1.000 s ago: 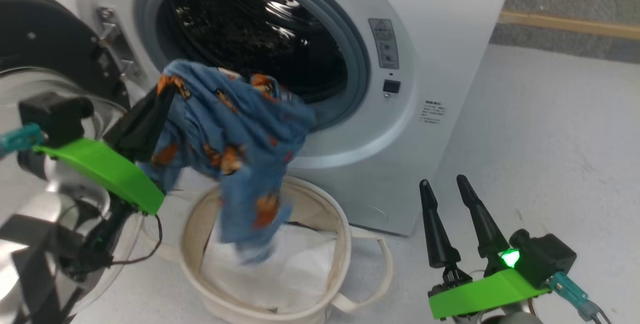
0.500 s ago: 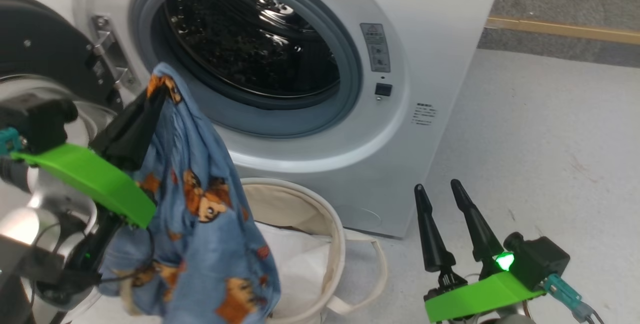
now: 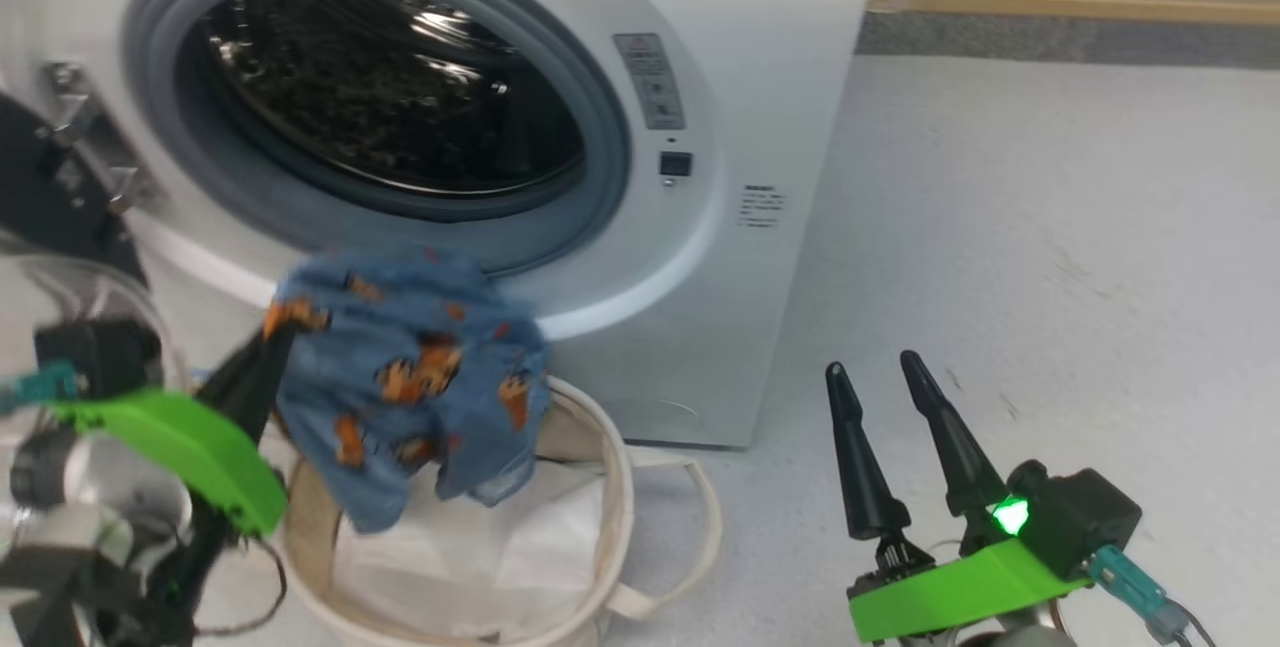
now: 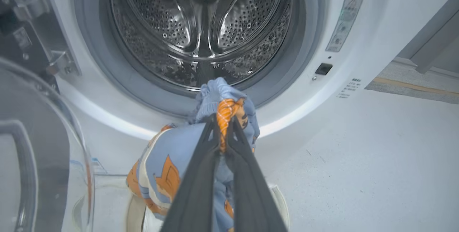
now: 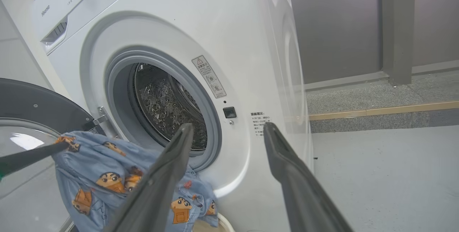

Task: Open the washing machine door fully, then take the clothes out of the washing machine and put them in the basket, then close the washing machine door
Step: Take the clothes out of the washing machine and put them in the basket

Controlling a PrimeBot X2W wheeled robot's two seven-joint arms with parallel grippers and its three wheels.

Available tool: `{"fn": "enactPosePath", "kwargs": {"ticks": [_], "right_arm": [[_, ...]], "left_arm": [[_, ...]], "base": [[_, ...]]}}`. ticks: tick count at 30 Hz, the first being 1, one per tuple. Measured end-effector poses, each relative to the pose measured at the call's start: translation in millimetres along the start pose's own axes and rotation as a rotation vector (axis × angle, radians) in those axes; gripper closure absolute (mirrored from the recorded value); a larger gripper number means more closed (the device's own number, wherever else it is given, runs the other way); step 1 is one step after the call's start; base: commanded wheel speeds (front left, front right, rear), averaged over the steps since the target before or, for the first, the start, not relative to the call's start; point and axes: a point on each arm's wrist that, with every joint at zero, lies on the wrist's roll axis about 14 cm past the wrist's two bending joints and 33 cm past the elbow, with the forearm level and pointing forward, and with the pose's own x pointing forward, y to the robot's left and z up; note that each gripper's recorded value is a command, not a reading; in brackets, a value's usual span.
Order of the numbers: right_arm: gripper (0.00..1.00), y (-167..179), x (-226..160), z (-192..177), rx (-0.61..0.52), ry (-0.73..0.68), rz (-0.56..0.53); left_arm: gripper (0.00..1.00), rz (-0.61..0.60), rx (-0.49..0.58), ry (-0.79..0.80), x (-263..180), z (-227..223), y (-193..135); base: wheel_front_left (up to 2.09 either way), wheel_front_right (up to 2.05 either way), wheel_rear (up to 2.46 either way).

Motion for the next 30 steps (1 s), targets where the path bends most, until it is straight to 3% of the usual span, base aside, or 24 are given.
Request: {"fn": "enactPosePath", "kwargs": {"ticks": [5, 14, 30], "right_arm": [[0.00, -17.1, -7.1, 8.1, -0.035, -0.015, -0.056], [0.00, -36.6, -17.0, 4.8, -0.049, 0.006, -0.127], [0.00, -61.2, -16.9, -19.5, -0.094, 0.087, -0.192]], "left_arm": [[1.00, -0.014, -0.056, 0.097, 16.0, -50.4, 0.5], [1.00, -0.053, -0.094, 0.092, 52.7, -59.2, -3.1], [1.00, 0.087, -0.222, 0.373, 75.3, -221.4, 5.3]], "base": [[0.00, 0.00, 0.00], [0.00, 0.00, 0.00], [0.00, 0.00, 0.00]]}}
